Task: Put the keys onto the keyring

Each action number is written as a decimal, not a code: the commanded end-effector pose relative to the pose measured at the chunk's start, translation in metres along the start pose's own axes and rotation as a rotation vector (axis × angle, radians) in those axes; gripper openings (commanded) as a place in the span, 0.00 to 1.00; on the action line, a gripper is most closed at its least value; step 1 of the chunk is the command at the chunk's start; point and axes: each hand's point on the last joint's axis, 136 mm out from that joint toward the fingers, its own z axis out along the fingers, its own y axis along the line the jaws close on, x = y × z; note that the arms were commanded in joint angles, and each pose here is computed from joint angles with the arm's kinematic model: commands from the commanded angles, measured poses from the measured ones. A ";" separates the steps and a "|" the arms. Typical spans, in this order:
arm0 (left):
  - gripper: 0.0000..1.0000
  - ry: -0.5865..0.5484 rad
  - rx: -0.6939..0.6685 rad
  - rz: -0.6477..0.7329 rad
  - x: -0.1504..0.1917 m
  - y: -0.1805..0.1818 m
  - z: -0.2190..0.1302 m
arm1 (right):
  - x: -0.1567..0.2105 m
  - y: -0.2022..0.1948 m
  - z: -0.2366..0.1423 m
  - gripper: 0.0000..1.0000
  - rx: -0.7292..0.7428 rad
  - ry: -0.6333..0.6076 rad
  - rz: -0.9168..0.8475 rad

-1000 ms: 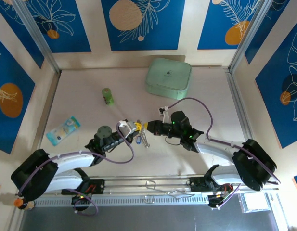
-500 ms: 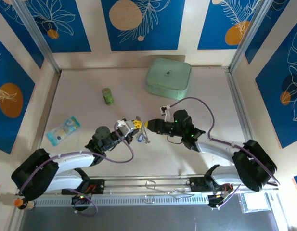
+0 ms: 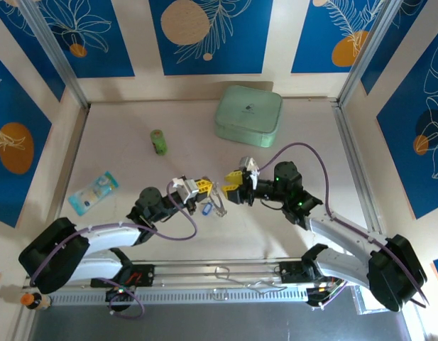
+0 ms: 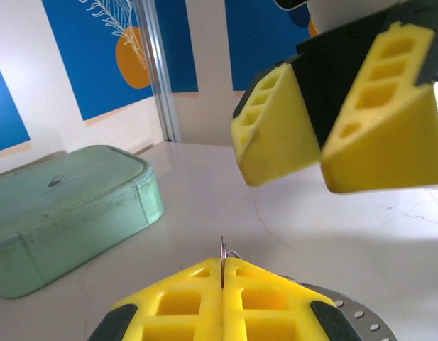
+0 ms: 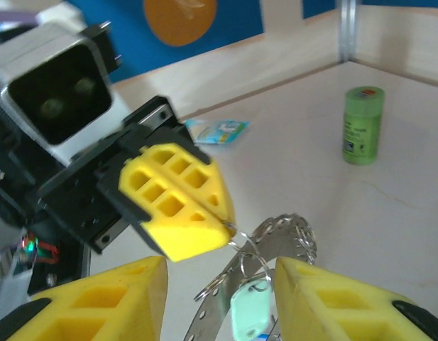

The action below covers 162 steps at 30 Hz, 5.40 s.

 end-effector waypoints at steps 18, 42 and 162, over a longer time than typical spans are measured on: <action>0.00 -0.125 0.175 -0.015 -0.029 -0.030 -0.003 | 0.009 0.009 0.008 0.34 -0.183 0.057 -0.112; 0.00 -0.147 0.198 -0.023 -0.035 -0.033 -0.004 | 0.005 0.027 0.013 0.03 -0.289 0.068 -0.112; 0.00 -0.030 0.292 0.025 -0.036 -0.049 -0.006 | 0.011 0.042 0.004 0.00 -0.235 0.145 -0.143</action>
